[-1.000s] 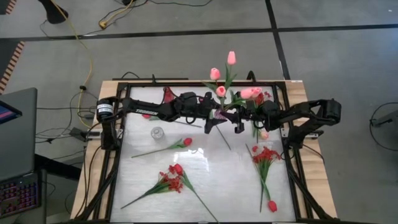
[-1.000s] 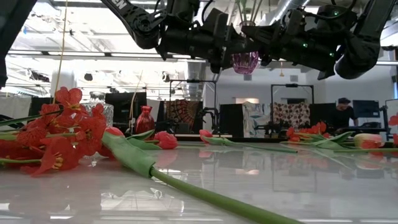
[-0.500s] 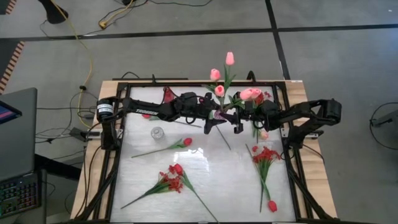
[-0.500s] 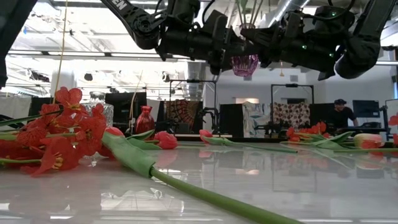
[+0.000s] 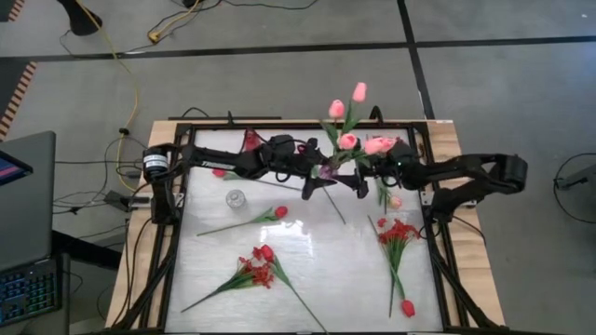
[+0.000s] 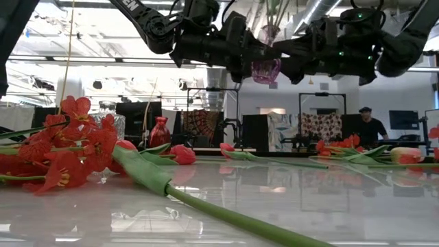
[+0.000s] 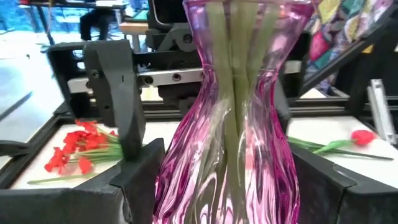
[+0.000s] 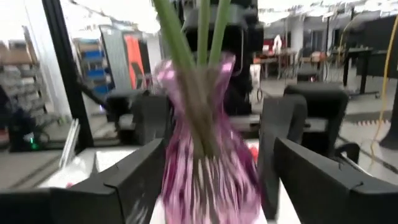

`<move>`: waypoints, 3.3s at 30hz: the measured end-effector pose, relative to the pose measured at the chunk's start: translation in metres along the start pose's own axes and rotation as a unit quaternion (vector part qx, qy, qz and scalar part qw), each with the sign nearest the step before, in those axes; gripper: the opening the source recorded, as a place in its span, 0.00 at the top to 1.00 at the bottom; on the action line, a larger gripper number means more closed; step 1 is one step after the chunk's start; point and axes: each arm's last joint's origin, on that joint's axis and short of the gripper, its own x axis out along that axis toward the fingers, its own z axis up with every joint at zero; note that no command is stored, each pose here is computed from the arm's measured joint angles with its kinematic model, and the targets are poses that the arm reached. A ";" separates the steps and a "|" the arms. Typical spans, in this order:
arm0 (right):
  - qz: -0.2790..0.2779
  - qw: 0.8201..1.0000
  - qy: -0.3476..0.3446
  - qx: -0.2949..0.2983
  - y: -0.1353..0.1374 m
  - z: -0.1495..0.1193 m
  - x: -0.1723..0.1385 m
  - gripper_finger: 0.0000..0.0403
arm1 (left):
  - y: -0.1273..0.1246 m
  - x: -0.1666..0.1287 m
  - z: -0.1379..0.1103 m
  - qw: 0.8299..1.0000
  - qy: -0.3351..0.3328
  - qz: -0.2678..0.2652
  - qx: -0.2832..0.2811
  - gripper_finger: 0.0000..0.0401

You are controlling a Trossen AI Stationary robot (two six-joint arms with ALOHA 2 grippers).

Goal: Sort flowers into vase by color
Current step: Adjust the purple vase, then put the pink tulip into the purple vase

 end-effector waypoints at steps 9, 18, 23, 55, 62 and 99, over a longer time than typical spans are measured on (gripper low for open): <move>-0.008 0.997 0.071 -0.013 0.005 0.032 -0.001 0.18 | 0.002 -0.013 -0.020 0.999 -0.017 0.036 0.005 0.35; -0.024 0.993 0.104 -0.057 0.013 0.038 0.025 0.18 | -0.007 -0.010 -0.018 0.998 -0.031 0.048 0.029 0.35; -0.022 0.991 0.104 -0.080 0.020 0.040 0.035 0.18 | -0.008 -0.010 -0.019 0.998 -0.023 0.047 0.026 0.35; -0.051 0.991 0.098 -0.082 0.023 0.051 0.040 0.38 | -0.008 -0.009 -0.020 0.999 -0.020 0.045 0.021 0.22; -0.065 0.990 0.097 -0.075 0.022 0.051 0.040 0.61 | -0.008 -0.009 -0.020 0.999 -0.018 0.045 0.019 0.21; -0.086 0.974 0.200 -0.056 0.027 0.047 0.020 0.16 | -0.001 -0.033 -0.010 0.991 0.108 0.037 0.069 0.19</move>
